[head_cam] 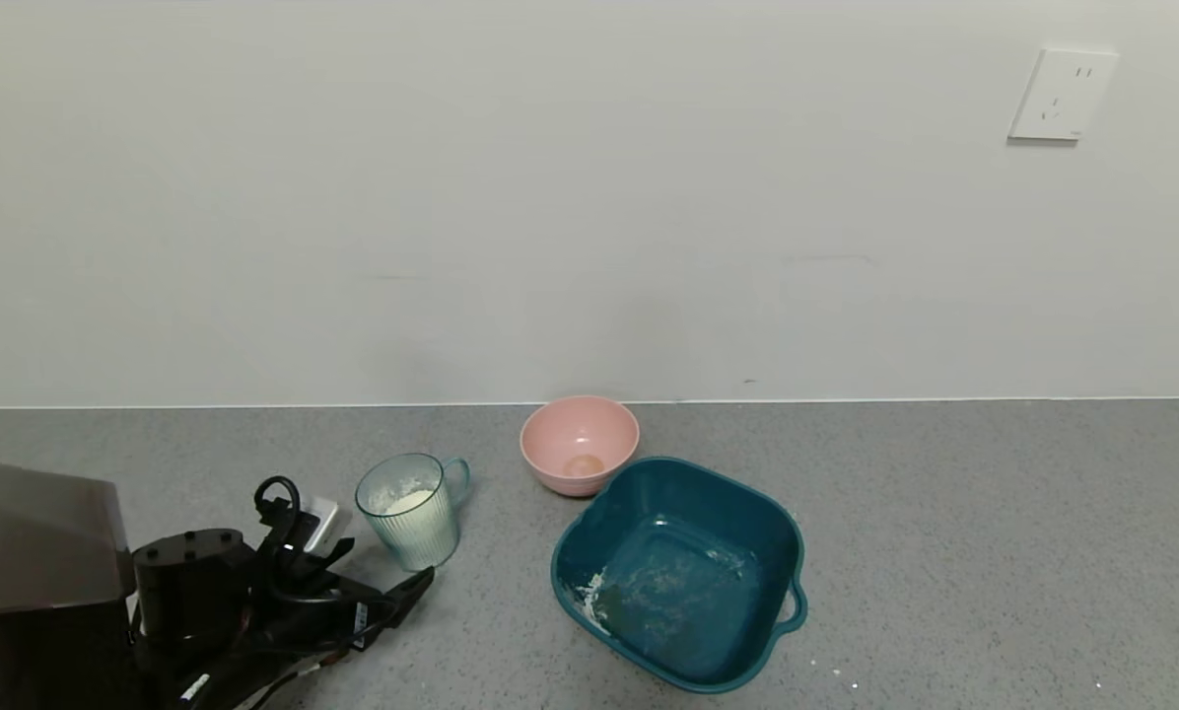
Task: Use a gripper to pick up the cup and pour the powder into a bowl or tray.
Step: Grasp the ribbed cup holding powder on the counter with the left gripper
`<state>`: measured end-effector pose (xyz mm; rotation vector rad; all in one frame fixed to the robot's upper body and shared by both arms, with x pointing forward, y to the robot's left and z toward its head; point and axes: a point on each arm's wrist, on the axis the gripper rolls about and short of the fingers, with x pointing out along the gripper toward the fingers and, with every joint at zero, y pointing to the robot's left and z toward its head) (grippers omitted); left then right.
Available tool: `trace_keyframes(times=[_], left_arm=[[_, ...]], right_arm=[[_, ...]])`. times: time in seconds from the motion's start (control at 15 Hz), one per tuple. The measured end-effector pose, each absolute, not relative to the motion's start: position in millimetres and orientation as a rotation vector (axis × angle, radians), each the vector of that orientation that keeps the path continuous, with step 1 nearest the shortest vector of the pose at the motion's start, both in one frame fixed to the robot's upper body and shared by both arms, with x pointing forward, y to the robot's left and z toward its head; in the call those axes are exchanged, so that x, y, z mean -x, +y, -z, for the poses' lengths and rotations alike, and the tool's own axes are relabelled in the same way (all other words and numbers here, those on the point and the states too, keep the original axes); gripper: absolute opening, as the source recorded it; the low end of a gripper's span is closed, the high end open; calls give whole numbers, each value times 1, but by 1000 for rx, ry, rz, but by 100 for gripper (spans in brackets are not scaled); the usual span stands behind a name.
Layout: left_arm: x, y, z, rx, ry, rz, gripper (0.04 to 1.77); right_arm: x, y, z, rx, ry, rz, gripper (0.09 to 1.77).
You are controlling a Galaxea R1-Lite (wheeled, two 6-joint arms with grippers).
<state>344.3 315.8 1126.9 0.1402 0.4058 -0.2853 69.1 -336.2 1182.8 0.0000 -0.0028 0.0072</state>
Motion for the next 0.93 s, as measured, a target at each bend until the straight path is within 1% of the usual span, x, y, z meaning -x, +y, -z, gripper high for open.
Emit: trace_keyframes(times=[0.2,0.93], left_arm=[[-346,315,-1121,-129,424,301,172],[-371,309,-1126,-109,340,312,172]], right_arm=[[-69,-336,-1183,0,-3,-7,171],[-69,-336,-1183,0,-3,-7,171]])
